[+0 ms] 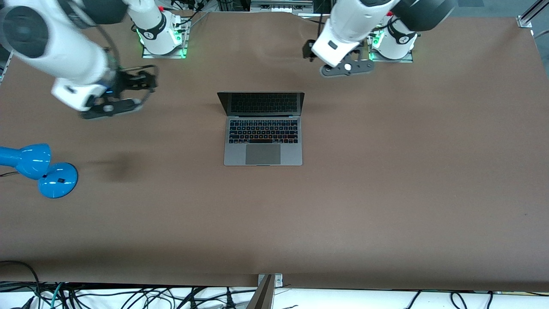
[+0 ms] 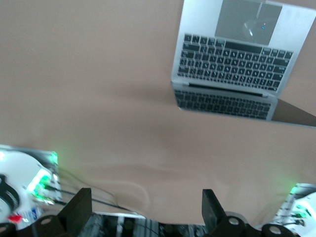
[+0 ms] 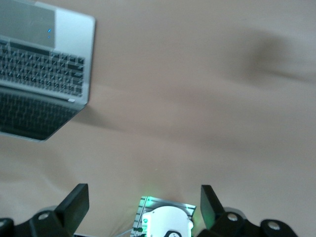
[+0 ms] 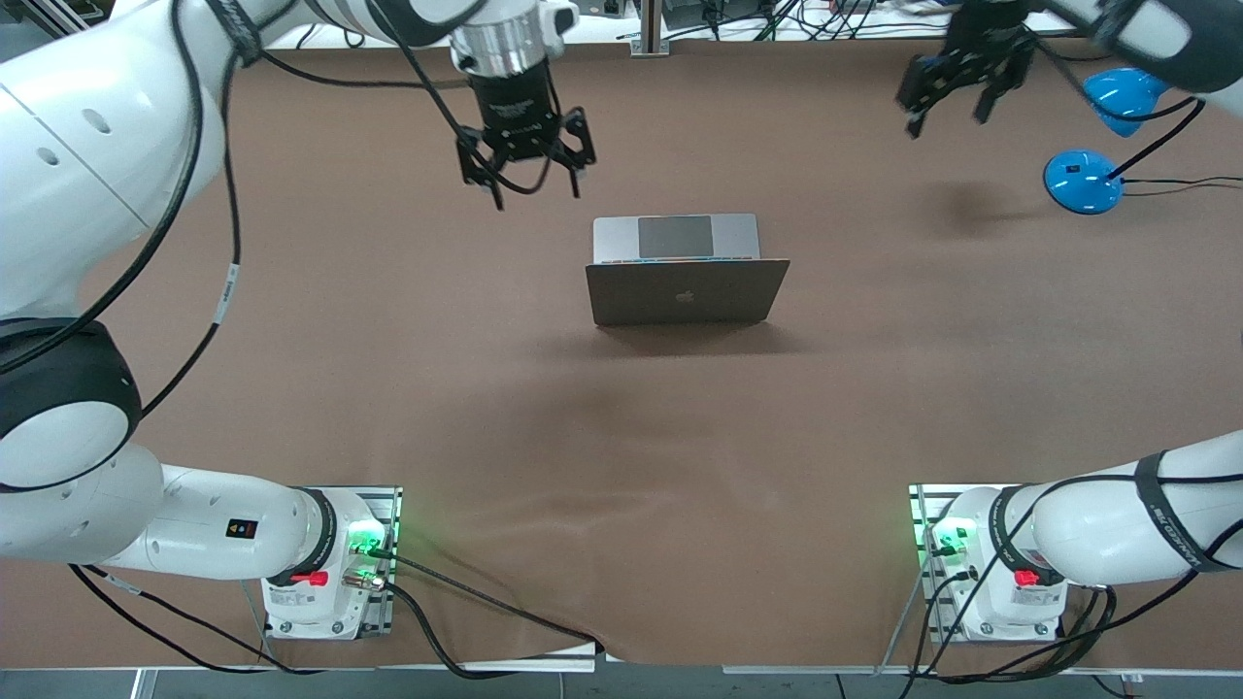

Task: Close laptop with both arms from behind
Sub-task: 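Lower both grippers behind the laptop screen's top edge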

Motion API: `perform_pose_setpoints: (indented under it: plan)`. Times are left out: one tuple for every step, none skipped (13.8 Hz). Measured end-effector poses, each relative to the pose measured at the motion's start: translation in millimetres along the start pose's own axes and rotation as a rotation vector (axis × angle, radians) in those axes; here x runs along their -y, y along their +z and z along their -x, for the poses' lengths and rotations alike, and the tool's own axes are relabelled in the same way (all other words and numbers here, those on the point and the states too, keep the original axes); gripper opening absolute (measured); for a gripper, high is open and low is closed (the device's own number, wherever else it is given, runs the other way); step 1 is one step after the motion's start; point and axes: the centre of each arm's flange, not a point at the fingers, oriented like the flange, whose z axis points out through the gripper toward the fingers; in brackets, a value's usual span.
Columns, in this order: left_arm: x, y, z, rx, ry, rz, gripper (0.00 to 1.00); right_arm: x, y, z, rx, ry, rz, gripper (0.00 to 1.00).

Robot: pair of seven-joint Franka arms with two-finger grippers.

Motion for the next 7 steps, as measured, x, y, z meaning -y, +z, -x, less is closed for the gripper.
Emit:
perform_pose_setpoints:
  plan:
    - [-6, 9, -2, 0.017, -0.005, 0.002, 0.97, 18, 8, 0, 0.004, 0.006, 0.005, 1.0]
    - [-12, 19, -6, 0.029, -0.012, 0.006, 0.96, 37, 15, -1, 0.0, 0.027, 0.011, 1.0]
    - [-18, 28, -9, 0.042, -0.023, 0.008, 0.96, 58, 23, 0, -0.004, 0.055, 0.018, 1.0]
    - [-24, 37, -12, 0.059, -0.047, 0.009, 0.89, 79, 32, 2, -0.005, 0.086, 0.026, 1.0]
    - [-30, 46, -15, 0.079, -0.076, 0.011, 0.79, 102, 43, 6, -0.005, 0.117, 0.036, 1.0]
    - [-37, 55, -16, 0.099, -0.099, 0.014, 0.69, 123, 53, 11, -0.007, 0.141, 0.045, 1.0]
    - [-43, 64, -17, 0.114, -0.11, 0.011, 0.56, 142, 64, 16, -0.008, 0.156, 0.054, 1.0]
